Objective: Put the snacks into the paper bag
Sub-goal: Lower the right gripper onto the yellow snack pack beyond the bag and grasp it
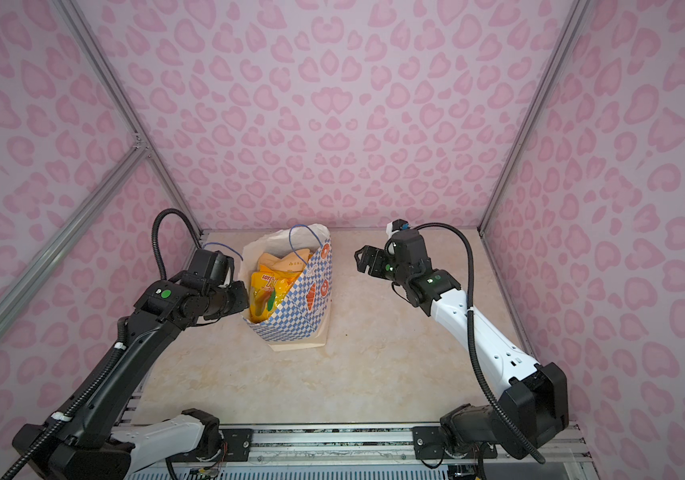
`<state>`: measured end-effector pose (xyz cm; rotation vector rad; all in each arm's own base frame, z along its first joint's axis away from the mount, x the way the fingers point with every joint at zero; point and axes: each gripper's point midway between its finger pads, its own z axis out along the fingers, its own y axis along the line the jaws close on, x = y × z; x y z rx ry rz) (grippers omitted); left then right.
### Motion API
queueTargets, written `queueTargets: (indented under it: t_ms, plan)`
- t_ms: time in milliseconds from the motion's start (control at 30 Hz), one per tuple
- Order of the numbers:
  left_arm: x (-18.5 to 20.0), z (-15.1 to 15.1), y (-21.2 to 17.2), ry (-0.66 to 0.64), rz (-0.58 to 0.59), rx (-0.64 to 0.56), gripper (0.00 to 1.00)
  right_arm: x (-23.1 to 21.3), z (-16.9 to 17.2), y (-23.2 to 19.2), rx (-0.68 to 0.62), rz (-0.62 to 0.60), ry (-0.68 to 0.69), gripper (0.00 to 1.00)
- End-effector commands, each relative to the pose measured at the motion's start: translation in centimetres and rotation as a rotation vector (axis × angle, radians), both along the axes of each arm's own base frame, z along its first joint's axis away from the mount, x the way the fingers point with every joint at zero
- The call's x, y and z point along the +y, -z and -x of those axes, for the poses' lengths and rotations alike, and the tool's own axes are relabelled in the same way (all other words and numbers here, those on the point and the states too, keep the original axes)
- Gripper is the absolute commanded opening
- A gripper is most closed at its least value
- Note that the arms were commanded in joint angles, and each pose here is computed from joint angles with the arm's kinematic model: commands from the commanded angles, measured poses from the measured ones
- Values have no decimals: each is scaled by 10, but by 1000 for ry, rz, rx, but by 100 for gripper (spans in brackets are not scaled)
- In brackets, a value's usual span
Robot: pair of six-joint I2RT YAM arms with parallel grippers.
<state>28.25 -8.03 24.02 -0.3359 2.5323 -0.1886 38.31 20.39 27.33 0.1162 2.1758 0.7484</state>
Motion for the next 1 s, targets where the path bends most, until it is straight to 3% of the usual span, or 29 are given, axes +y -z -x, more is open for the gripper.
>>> queueTargets:
  t_ms: [0, 333, 633, 800, 967]
  plan:
    - [7, -1, -10, -38, -14, -41, 3, 5, -5, 2, -7, -15, -13, 96]
    - [36, 24, -48, -117, -60, -128, 3, 28, -32, 33, 51, -15, -80, 99]
    - [77, 62, -29, -247, -170, -95, 3, 74, -91, 98, 152, -63, -159, 99]
    - [88, 67, -11, -284, -210, -41, 3, 111, -132, 118, 172, -155, -205, 99]
    - [89, 63, -13, -292, -185, -52, 3, 137, -157, 165, 289, -235, -165, 97]
